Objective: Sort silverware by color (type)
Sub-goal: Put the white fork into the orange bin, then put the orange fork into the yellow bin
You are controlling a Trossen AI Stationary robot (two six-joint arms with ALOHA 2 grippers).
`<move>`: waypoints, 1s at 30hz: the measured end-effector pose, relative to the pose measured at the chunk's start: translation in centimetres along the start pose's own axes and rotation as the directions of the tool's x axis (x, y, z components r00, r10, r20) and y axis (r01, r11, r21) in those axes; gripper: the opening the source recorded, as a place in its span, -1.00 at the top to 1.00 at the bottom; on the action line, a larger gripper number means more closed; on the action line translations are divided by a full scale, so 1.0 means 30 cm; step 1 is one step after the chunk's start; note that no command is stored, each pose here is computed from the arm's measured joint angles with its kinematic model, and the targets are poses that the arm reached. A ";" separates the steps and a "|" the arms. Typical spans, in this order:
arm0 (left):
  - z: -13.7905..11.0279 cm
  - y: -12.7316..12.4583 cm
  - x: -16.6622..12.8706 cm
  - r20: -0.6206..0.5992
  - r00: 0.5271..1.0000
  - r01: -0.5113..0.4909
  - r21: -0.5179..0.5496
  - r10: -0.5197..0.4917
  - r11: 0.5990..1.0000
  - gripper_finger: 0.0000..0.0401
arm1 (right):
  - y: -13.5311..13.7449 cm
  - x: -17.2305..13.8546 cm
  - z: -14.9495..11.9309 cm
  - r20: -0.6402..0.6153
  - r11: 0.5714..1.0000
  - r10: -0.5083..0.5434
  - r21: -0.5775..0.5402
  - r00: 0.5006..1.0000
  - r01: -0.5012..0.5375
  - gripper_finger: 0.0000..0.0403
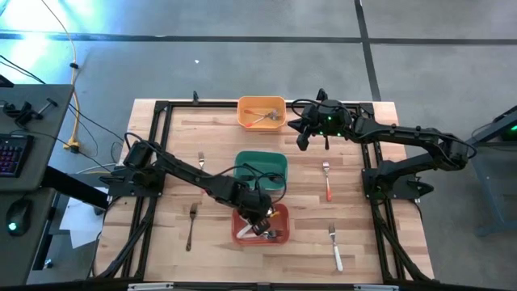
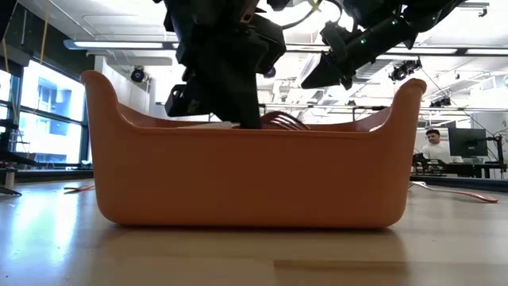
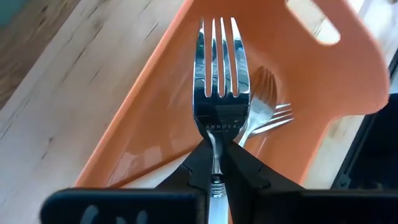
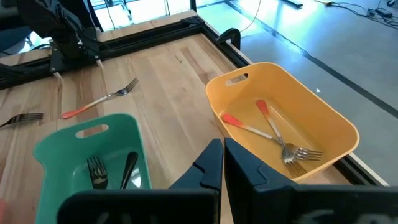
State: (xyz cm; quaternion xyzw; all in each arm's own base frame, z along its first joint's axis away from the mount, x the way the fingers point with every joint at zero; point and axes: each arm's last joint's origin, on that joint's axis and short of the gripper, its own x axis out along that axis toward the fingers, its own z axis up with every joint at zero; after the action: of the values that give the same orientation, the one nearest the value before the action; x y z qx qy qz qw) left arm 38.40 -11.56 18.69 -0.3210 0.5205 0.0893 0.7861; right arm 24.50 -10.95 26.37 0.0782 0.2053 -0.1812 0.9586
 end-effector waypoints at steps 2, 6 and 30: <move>0.002 -0.004 0.000 0.003 1.000 0.017 0.000 -0.017 1.000 0.83 | 0.000 0.000 0.000 0.001 1.000 0.000 0.000 1.000 0.000 1.00; 0.005 -0.013 -0.004 -0.009 0.998 0.059 0.003 -0.059 0.998 0.68 | 0.000 0.000 0.000 0.000 1.000 0.001 0.002 1.000 -0.001 1.00; 0.022 0.234 -0.310 0.199 0.958 0.181 0.140 -0.207 0.973 1.00 | 0.000 0.000 -0.005 -0.014 0.991 -0.005 0.136 1.000 0.006 1.00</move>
State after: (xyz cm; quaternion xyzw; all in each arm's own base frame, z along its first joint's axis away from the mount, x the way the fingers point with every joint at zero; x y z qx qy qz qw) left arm 31.45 -3.90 24.10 -0.3110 0.4041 0.0140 0.8601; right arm 24.45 -10.93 26.24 0.1441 0.1990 -0.1969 0.9491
